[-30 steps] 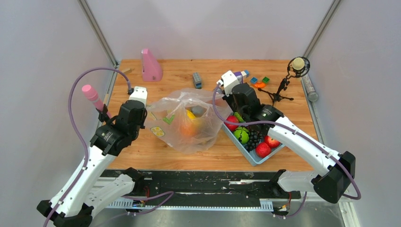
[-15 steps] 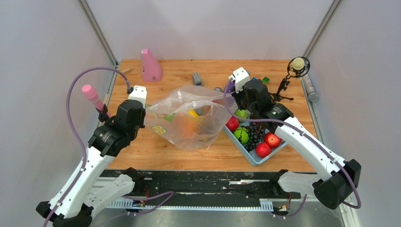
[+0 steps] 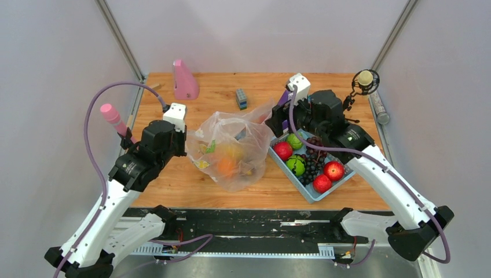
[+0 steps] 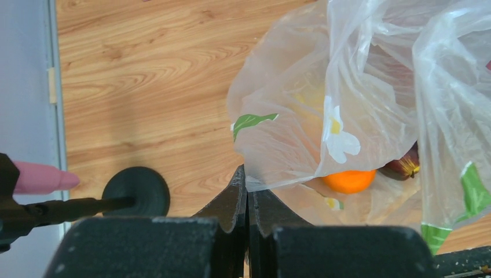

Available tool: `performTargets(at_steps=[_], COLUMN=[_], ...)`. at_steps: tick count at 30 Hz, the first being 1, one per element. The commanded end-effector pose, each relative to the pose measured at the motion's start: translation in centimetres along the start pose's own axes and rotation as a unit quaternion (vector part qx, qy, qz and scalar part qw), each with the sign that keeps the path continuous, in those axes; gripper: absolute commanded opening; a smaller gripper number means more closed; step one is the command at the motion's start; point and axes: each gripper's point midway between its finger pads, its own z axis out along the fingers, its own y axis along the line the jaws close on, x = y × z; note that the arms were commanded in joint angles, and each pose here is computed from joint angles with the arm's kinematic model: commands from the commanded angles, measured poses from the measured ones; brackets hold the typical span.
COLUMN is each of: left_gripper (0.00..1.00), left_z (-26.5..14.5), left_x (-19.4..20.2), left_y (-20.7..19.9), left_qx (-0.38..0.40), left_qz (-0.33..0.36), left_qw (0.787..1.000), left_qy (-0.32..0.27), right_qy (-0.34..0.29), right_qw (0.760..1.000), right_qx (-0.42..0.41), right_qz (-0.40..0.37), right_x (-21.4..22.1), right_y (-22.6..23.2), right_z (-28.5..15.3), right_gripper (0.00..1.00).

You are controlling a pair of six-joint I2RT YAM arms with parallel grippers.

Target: Untie the knot of the plastic bag and take out the fruit

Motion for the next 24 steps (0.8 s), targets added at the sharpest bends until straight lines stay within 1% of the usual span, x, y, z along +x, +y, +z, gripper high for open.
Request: performTargets(at_steps=[1, 3, 6, 11, 13, 18, 21, 24], left_gripper=[0.0, 0.0, 0.0, 0.0, 0.0, 0.0, 0.0, 0.0], left_z=[0.3, 0.4, 0.4, 0.4, 0.4, 0.5, 0.6, 0.6], left_x=[-0.8, -0.7, -0.7, -0.8, -0.7, -0.6, -0.5, -0.5], left_y=[-1.2, -1.2, -1.3, -1.3, -1.2, -1.2, -1.2, -1.2], left_qx=[0.028, 0.029, 0.031, 0.03, 0.029, 0.029, 0.028, 0.028], left_qz=[-0.023, -0.025, -0.03, -0.033, -0.032, -0.032, -0.033, -0.032], left_qw=[0.999, 0.999, 0.999, 0.998, 0.998, 0.998, 0.998, 0.998], left_qy=[-0.024, -0.026, -0.031, -0.036, -0.037, -0.038, -0.038, -0.038], right_qy=[-0.077, -0.077, -0.063, 0.0, 0.019, 0.05, 0.064, 0.076], right_qw=[0.994, 0.991, 0.989, 0.986, 0.986, 0.983, 0.979, 0.978], right_qx=[-0.063, -0.09, -0.101, -0.12, -0.132, -0.168, -0.19, -0.195], right_qz=[0.044, 0.061, 0.091, 0.113, 0.103, 0.05, 0.032, 0.019], right_x=[-5.9, -6.7, -7.3, -6.3, -5.6, -3.5, -2.5, -1.4], right_y=[2.9, 4.0, 4.5, 5.2, 5.6, 6.8, 7.7, 8.3], right_z=[-2.9, -2.6, -0.8, 3.0, 4.4, 7.4, 8.4, 9.3], right_gripper=[0.79, 0.77, 0.77, 0.78, 0.77, 0.77, 0.75, 0.72])
